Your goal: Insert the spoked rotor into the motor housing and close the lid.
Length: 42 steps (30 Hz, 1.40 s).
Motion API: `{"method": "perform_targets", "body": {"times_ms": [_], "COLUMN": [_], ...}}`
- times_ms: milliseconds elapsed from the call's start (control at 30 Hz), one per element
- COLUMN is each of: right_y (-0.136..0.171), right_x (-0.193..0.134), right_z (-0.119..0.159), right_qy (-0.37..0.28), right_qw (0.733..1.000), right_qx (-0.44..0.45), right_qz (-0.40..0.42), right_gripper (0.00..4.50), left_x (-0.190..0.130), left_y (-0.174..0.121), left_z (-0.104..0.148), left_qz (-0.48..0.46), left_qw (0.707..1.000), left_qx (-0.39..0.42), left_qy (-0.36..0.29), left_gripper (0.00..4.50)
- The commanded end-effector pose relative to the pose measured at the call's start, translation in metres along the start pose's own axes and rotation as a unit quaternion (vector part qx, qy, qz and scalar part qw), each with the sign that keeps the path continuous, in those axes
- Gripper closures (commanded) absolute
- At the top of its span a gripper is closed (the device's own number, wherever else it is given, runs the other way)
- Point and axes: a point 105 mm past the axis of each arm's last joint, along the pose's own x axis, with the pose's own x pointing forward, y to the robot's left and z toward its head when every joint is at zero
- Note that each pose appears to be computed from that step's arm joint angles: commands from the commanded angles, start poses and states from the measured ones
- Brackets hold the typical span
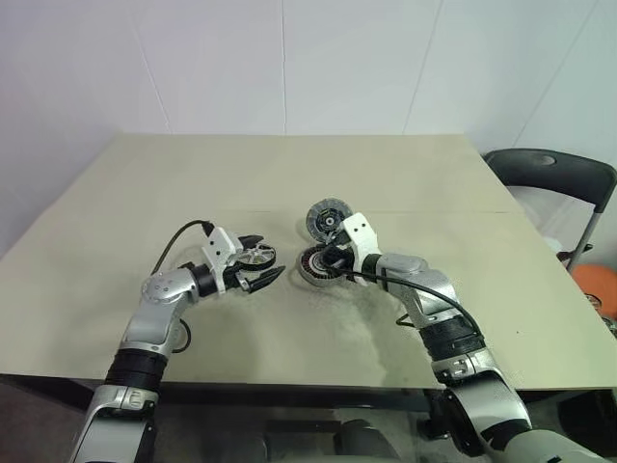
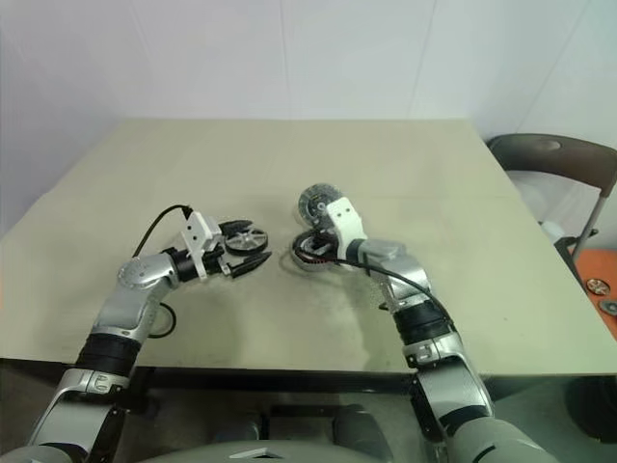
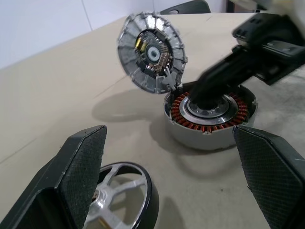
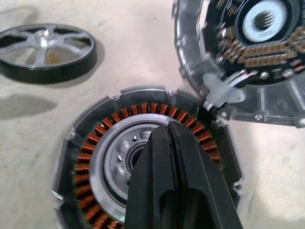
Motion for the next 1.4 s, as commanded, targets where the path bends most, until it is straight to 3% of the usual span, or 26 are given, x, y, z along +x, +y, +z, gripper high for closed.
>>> {"method": "perform_targets", "body": {"times_ms": [33, 300, 433, 633, 733, 967, 1067, 1200, 1400], "right_y": [-0.013, -0.007, 0.005, 0.022, 0.016, -0.012, -0.023, -0.028, -0.03], "right_x": [-0.004, -0.003, -0.01, -0.033, -0.043, -0.059, -0.065, -0.067, -0.066], "right_z": [0.009, 0.006, 0.027, 0.048, 0.051, 0.057, 0.059, 0.059, 0.055], "right_qy": [-0.011, -0.01, -0.06, -0.114, -0.116, -0.115, -0.113, -0.108, -0.103], "right_qw": [1.0, 1.0, 0.997, 0.986, 0.985, 0.988, 0.989, 0.989, 0.989], "right_qx": [-0.005, -0.002, 0.014, -0.001, -0.017, -0.042, -0.054, -0.063, -0.066], "right_qz": [-0.026, -0.014, 0.039, 0.124, 0.128, 0.095, 0.082, 0.078, 0.077], "right_gripper": [4.48, 4.48, 4.48, 4.48, 4.48, 4.48, 4.48, 4.48, 4.48], "left_x": [0.001, 0.002, -0.001, -0.009, -0.018, -0.039, -0.05, -0.056, -0.067], "left_y": [0.002, 0.002, 0.004, 0.015, 0.012, 0.017, 0.01, 0.003, 0.018], "left_z": [0.011, 0.011, 0.013, 0.035, 0.036, 0.03, 0.026, 0.019, 0.014], "left_qz": [-0.001, -0.002, 0.004, 0.045, 0.059, 0.115, 0.116, 0.129, 0.179], "left_qw": [1.0, 1.0, 1.0, 0.993, 0.986, 0.927, 0.885, 0.845, 0.783], "left_qx": [0.022, 0.023, 0.019, -0.063, -0.123, -0.341, -0.438, -0.512, -0.589], "left_qy": [-0.011, -0.01, -0.015, -0.086, -0.099, -0.104, -0.106, -0.08, -0.087], "left_gripper": [0.0, 0.0, 0.0, 0.0, 0.0, 0.0, 0.0, 0.0, 0.0]}}
